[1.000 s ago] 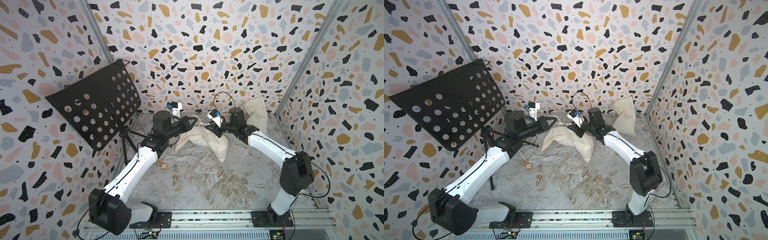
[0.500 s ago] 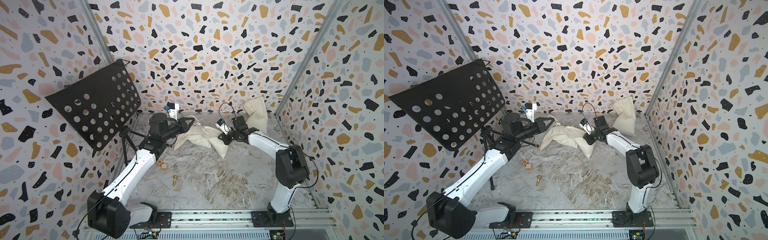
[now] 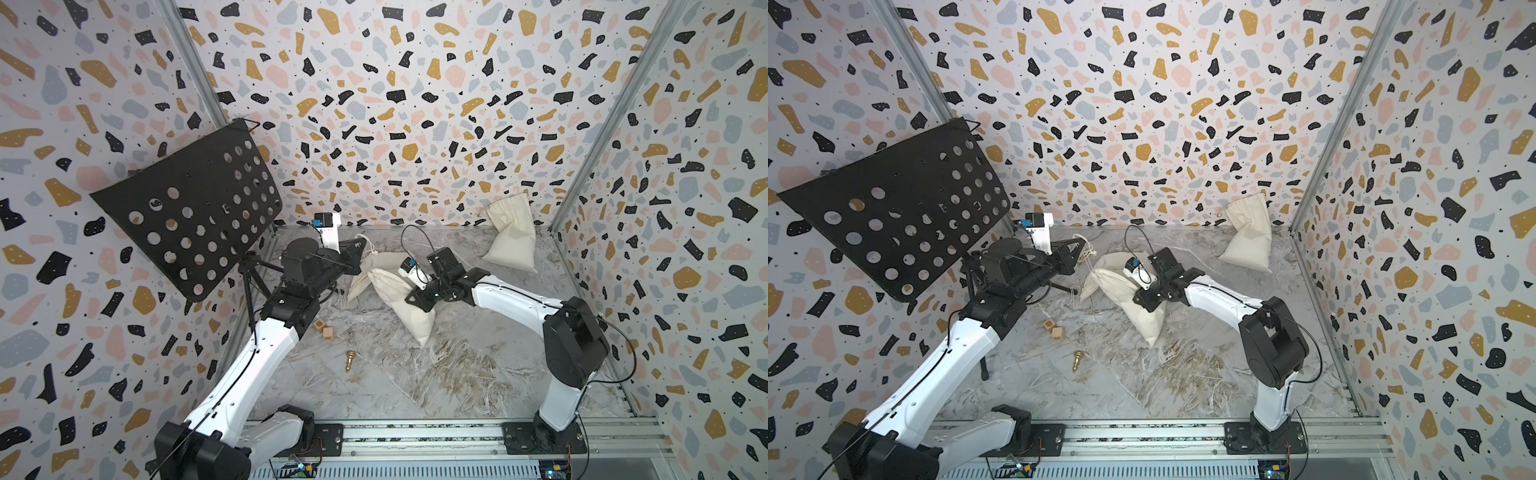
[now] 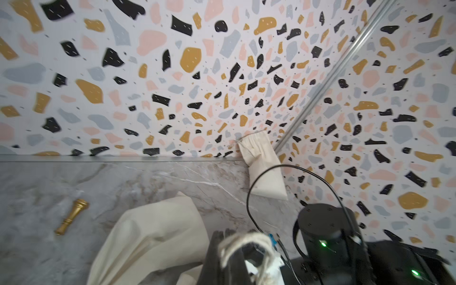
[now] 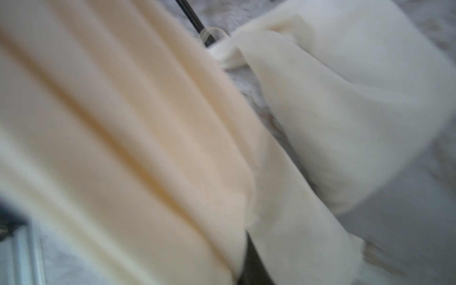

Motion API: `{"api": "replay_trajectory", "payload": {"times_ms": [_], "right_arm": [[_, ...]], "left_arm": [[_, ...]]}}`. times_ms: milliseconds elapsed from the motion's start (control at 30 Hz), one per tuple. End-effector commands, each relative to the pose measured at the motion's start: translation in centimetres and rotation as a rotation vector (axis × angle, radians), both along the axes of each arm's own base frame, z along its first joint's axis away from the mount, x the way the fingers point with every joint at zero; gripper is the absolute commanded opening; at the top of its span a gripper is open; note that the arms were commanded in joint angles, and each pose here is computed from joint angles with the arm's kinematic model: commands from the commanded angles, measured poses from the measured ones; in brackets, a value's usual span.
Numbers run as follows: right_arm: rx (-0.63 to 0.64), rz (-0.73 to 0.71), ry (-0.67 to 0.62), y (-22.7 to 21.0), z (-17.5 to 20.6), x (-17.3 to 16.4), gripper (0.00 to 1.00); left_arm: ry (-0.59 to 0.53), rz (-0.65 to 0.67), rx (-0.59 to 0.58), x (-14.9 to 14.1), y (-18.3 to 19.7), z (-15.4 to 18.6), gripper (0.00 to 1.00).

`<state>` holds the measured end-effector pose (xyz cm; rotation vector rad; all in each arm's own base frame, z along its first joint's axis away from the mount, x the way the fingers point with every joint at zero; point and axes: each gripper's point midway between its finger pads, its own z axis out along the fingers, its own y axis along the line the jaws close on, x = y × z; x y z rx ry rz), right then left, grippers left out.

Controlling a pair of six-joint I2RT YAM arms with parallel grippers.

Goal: Close the soil bag
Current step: Place the soil bag at the center of the board.

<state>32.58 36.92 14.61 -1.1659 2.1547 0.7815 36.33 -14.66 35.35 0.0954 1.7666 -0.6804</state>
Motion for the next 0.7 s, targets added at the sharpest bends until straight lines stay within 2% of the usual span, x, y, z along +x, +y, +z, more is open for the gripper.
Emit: {"api": "replay_trajectory", "payload": {"times_ms": [0, 67, 133, 400, 467, 567, 633, 667], "right_arm": [[0.124, 0.002, -0.064, 1.9, 4.5, 2.2, 0.4], [0.067, -0.003, -0.096, 0.8, 4.5, 2.7, 0.51], [0.032, -0.025, -0.121, -1.3, 5.1, 3.0, 0.58], [-0.083, -0.304, -0.24, -13.3, 6.9, 7.3, 0.79], [-0.198, -0.437, -0.284, -17.3, 5.9, 9.7, 0.84], [-0.376, -0.625, -0.294, -23.2, 3.6, 13.5, 0.87], [-0.419, -0.7, -0.27, -25.8, 2.3, 15.4, 0.89], [-0.429, -0.732, -0.245, -27.1, 1.3, 16.5, 0.9]], "left_arm": [[0.039, 0.212, 0.188, 2.0, 3.9, -3.4, 0.0], [0.103, 0.268, 0.253, 3.0, 4.8, -6.2, 0.0], [0.174, 0.28, 0.299, 4.1, 5.0, -9.4, 0.0], [0.499, 0.19, 0.395, 7.7, 3.2, -21.4, 0.0], [0.549, 0.162, 0.402, 8.0, 2.6, -23.3, 0.07], [0.62, 0.112, 0.413, 8.1, 1.9, -25.5, 0.26], [0.664, 0.078, 0.444, 7.7, 1.7, -26.2, 0.37], [0.669, 0.084, 0.464, 7.4, 2.0, -26.3, 0.5]]}}
